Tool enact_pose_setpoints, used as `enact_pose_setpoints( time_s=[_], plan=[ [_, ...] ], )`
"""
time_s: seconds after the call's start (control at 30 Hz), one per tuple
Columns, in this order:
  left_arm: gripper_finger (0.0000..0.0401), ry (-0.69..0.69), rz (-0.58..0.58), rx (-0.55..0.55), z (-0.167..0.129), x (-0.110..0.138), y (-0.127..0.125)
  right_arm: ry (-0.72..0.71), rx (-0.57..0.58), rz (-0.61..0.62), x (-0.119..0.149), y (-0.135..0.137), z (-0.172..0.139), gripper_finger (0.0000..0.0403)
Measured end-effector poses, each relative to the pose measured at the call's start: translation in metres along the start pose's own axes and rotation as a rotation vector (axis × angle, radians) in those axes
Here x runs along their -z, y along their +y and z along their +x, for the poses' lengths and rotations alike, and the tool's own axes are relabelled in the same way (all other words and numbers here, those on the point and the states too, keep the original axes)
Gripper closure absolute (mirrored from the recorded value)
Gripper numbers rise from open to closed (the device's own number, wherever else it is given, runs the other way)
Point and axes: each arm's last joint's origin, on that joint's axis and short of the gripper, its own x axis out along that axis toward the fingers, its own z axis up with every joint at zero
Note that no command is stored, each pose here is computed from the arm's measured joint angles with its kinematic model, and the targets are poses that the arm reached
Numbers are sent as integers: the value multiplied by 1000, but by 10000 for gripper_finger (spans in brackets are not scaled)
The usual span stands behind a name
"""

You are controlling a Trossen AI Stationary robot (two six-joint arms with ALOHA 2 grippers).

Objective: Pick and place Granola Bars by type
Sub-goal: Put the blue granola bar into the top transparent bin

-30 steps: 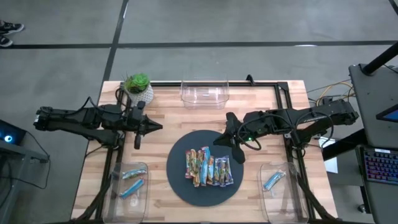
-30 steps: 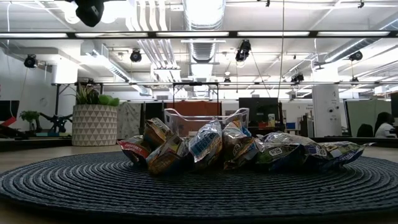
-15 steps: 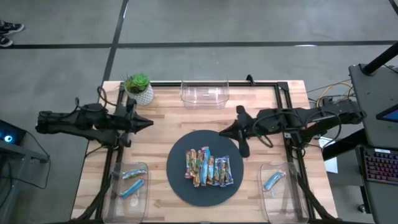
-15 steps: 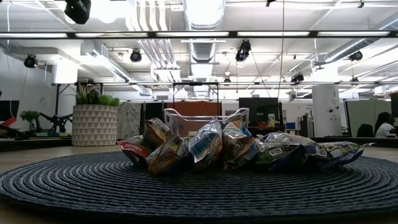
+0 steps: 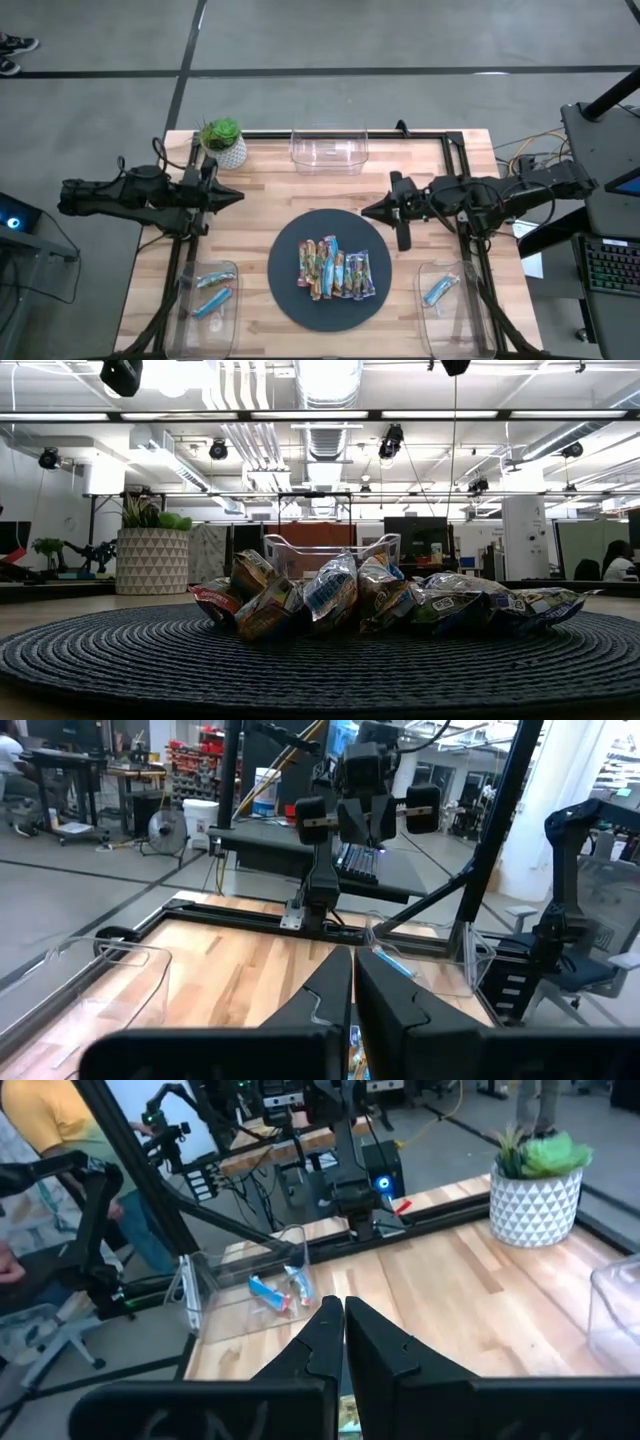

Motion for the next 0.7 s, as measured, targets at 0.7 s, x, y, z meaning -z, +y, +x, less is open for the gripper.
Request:
enact_pose_setpoints(
  time_s=[0.7],
  plan=[
    [401,0,-15,0,0,0,0,21,5,10,0,2,11,394]
  ],
)
